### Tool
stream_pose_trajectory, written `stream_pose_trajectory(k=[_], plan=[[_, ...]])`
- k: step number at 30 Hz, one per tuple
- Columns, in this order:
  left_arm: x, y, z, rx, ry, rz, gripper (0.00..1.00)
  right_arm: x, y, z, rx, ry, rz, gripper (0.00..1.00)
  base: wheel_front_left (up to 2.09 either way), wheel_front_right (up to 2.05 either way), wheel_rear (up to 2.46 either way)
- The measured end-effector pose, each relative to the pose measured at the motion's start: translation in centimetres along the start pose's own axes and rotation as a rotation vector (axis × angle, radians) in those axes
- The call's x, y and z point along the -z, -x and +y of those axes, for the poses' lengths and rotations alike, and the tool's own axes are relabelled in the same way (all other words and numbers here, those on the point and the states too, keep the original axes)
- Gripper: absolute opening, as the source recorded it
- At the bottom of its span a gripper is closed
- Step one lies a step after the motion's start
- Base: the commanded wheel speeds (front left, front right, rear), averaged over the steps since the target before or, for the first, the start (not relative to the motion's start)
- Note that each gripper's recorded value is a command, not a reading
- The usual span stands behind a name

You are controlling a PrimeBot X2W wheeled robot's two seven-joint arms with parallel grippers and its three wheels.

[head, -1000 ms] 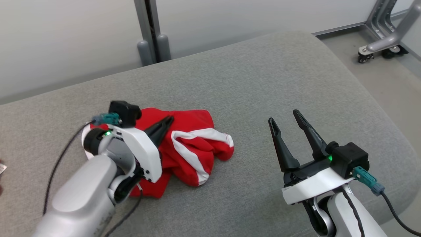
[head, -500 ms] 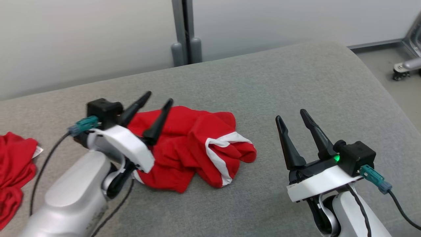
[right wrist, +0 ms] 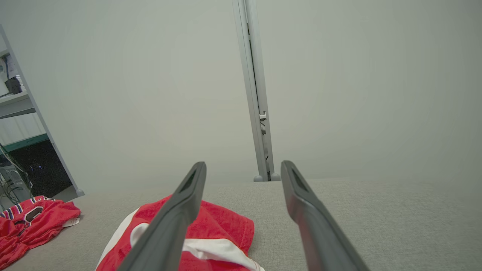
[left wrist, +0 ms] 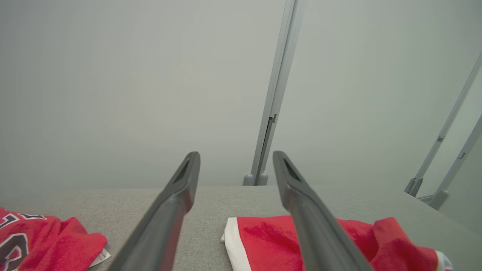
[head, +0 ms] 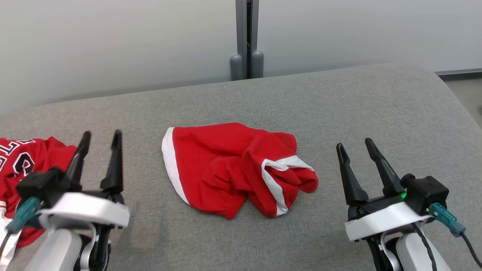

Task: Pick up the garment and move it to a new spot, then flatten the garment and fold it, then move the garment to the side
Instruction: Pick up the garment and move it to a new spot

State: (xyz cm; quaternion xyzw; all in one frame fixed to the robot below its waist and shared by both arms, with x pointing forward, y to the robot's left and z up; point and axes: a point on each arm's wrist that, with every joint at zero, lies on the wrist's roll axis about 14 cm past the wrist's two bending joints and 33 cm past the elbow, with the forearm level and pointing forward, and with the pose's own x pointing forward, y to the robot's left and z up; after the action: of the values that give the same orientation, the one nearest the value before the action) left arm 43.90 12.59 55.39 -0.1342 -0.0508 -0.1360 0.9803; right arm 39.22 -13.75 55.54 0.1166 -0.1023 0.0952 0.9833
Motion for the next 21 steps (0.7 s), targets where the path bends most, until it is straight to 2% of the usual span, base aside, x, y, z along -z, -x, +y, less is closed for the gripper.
stream_pose_trajectory(k=[4, 8, 15, 21], plan=[[-0.5, 2.9, 2.7, -0.125, -0.019, -0.039, 1.00, 0.0, 0.3, -0.3, 0.010, 0.021, 0.001, 1.00, 0.00, 0.00, 0.00], [-0.9, 4.7, 4.1, -0.204, -0.038, -0.070, 1.00, -0.7, 0.5, -0.7, 0.021, 0.034, -0.019, 1.00, 0.00, 0.00, 0.00], [-0.3, 7.2, 3.8, -0.252, -0.016, -0.086, 1.00, -1.0, 1.0, -1.3, 0.042, 0.038, -0.030, 1.00, 0.00, 0.00, 0.00], [0.2, 8.0, 3.1, -0.246, 0.002, -0.085, 1.00, -0.7, 1.4, -1.4, 0.047, 0.039, -0.019, 1.00, 0.00, 0.00, 0.00]])
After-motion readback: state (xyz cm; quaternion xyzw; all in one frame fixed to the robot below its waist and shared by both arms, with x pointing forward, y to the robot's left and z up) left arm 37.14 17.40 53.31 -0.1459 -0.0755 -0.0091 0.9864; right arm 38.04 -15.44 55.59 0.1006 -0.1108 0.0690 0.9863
